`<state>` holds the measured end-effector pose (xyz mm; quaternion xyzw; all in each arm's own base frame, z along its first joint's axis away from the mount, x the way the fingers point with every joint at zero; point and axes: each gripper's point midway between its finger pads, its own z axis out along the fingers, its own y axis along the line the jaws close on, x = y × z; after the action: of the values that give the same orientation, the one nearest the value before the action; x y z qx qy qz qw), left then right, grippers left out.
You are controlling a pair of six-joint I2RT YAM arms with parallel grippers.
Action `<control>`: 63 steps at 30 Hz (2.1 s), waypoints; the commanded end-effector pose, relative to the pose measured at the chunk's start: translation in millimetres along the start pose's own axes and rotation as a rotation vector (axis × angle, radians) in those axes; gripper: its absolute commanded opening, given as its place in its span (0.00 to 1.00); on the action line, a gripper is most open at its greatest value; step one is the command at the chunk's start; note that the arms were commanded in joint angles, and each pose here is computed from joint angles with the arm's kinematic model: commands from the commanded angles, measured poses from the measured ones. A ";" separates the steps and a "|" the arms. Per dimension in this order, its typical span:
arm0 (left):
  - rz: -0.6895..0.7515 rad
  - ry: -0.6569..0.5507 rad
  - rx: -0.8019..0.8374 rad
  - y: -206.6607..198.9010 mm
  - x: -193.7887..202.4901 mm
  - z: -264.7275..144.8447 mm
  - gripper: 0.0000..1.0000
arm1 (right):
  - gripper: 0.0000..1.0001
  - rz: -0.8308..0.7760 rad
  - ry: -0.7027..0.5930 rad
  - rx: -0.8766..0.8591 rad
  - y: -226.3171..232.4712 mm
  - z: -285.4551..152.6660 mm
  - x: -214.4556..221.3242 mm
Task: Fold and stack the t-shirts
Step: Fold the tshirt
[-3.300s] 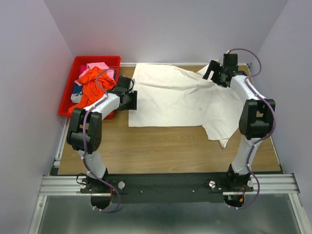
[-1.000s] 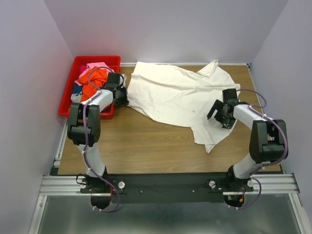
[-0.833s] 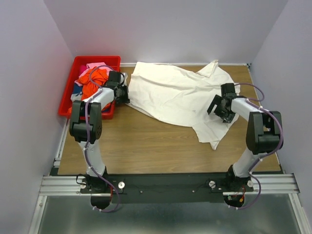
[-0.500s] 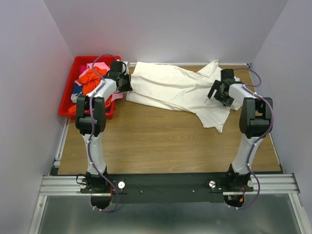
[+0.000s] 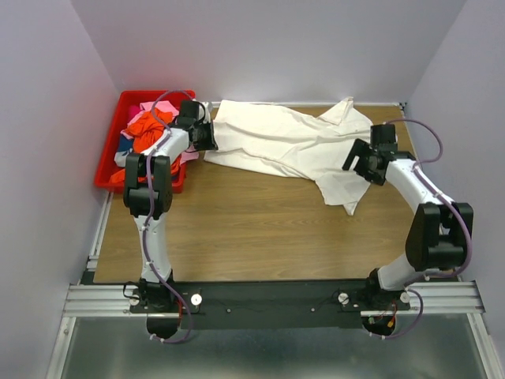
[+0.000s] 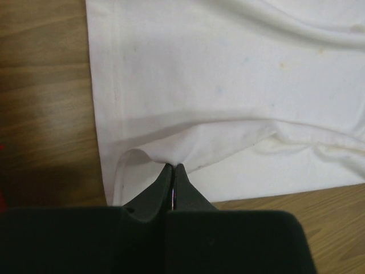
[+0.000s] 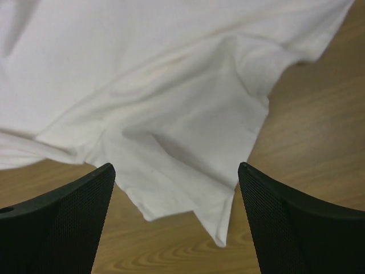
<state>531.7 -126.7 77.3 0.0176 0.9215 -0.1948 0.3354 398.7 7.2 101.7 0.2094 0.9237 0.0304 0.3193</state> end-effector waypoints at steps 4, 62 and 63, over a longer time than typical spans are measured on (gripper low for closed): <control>-0.014 0.020 0.073 -12.5 13.2 -11.4 0.00 | 0.93 0.037 0.207 0.041 -22.1 -24.1 91.9; -0.057 0.004 -0.010 -5.1 47.9 -86.0 0.00 | 0.00 -0.077 0.049 0.356 -74.5 -128.9 26.0; -0.059 0.000 -0.012 -5.6 49.0 -89.4 0.00 | 0.00 -0.072 0.037 0.359 -75.3 -134.7 23.5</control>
<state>450.6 -107.3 98.4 -0.0005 0.9251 -0.2011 0.3222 291.9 -26.9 148.2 0.2221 0.9374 -0.1038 0.2475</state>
